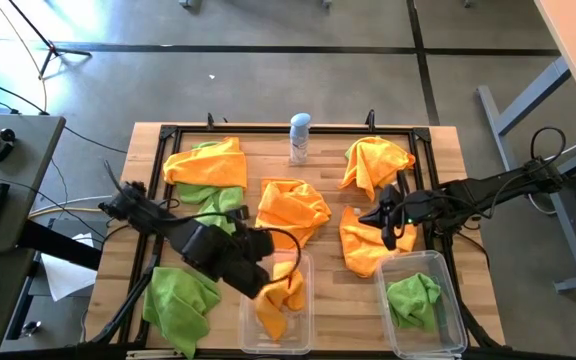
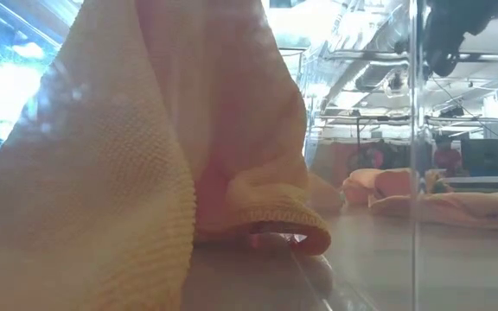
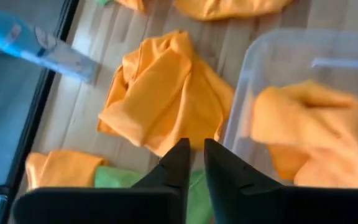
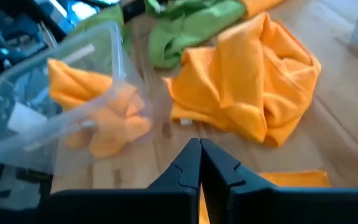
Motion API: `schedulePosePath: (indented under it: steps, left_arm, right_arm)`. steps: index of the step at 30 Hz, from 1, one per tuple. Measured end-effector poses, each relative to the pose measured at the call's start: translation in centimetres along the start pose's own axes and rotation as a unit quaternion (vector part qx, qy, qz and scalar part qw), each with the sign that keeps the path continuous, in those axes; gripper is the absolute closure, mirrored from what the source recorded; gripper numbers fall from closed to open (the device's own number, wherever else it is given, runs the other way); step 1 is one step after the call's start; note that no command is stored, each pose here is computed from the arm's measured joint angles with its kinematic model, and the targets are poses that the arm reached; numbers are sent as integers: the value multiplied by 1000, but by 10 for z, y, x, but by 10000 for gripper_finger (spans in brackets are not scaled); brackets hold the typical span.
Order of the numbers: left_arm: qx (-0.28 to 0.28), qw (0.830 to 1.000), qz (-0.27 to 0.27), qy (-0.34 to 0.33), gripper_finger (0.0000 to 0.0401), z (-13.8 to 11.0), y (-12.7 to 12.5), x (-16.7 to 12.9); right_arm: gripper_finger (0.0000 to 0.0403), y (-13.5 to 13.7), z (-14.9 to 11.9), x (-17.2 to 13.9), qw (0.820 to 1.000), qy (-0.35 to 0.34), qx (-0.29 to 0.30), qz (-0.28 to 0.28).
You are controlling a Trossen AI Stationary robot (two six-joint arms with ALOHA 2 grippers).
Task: Sort microfiber towel by color & place in baskets
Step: Put the yellow towel into the left transparent bin
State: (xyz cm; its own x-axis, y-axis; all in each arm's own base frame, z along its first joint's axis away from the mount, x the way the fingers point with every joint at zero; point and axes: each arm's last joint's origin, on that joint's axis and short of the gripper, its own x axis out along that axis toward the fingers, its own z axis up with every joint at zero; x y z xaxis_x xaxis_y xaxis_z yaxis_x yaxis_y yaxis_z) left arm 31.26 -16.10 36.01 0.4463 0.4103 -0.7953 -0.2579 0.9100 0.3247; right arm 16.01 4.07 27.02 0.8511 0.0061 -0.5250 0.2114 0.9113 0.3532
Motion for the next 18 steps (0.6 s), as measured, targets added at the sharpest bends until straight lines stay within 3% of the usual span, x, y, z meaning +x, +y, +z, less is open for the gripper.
schedulePosePath:
  steps: [4, 18]
  left_arm:
    - [-32, 999, -26, -32, 398, -29, 21, 0]
    - [-146, 965, -138, -169, 401, -158, 115, 11]
  right_arm:
    - [403, 2, 5, 0, 999, -33, 7, 0]
    - [403, 4, 26, 7, 983, -167, 52, -63]
